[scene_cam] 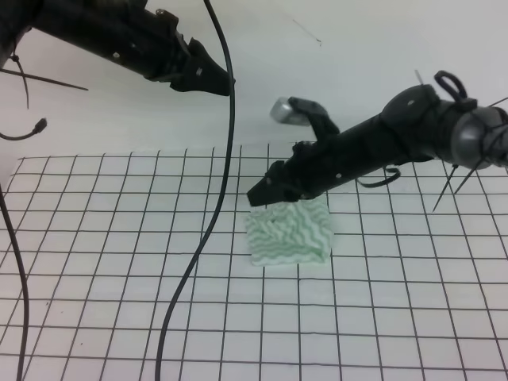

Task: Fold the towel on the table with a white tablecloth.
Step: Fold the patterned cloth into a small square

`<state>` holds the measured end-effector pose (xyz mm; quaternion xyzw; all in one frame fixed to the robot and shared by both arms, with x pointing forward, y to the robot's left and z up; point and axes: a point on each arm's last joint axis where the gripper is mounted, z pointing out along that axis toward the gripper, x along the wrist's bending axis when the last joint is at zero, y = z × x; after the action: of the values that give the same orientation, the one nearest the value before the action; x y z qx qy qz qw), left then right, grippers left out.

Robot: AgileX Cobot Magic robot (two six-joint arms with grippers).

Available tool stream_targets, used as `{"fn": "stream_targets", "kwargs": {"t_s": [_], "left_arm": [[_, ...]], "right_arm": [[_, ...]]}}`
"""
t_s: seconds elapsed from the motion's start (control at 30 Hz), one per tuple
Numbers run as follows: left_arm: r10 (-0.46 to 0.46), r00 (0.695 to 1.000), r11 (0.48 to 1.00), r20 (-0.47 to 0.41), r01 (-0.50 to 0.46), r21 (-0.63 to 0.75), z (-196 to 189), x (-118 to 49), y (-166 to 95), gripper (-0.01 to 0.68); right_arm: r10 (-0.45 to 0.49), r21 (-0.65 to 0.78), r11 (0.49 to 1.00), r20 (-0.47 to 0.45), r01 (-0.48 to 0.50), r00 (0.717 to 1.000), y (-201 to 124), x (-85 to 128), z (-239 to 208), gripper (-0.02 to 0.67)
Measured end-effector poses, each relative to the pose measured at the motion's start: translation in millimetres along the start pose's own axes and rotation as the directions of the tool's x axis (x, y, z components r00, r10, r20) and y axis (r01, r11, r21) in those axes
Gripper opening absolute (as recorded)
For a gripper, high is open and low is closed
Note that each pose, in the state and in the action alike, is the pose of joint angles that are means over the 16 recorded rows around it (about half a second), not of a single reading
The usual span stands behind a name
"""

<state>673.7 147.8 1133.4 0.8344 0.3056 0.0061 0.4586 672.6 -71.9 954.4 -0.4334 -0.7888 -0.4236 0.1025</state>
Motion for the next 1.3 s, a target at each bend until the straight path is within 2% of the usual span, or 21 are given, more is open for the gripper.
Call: {"fn": "stream_targets", "kwargs": {"t_s": [0.17, 0.37, 0.53, 0.73, 1.1, 1.3], "left_arm": [[-0.004, 1.0, 1.0, -0.002, 0.004, 0.002, 0, 0.9, -1, 0.255], [-0.007, 1.0, 1.0, -0.004, 0.007, 0.005, 0, 1.7, -1, 0.255], [-0.01, 1.0, 1.0, -0.004, 0.01, 0.005, 1, 2.2, -1, 0.255], [-0.01, 1.0, 1.0, -0.005, 0.01, 0.005, 1, 2.3, -1, 0.255], [-0.007, 1.0, 1.0, -0.002, 0.007, 0.007, 1, 2.1, -2, 0.255], [-0.006, 1.0, 1.0, -0.002, 0.006, 0.007, 1, 2.1, -2, 0.255]], "right_arm": [[-0.019, 0.023, 1.0, 0.069, 0.017, 0.997, 4, -12, -16, 0.218], [-0.028, 0.073, 0.997, 0.158, 0.017, 0.987, 2, -26, -29, 0.134], [-0.037, 0.13, 0.991, 0.186, 0.013, 0.982, -4, -29, -26, 0.064], [-0.057, 0.172, 0.985, 0.144, 0.031, 0.988, -10, -19, -13, 0.004], [-0.114, 0.225, 0.969, 0.028, 0.104, 0.993, -16, 11, 7, 0.004], [-0.152, 0.218, 0.965, 0.01, 0.146, 0.988, -12, 18, 8, 0.013]]}}
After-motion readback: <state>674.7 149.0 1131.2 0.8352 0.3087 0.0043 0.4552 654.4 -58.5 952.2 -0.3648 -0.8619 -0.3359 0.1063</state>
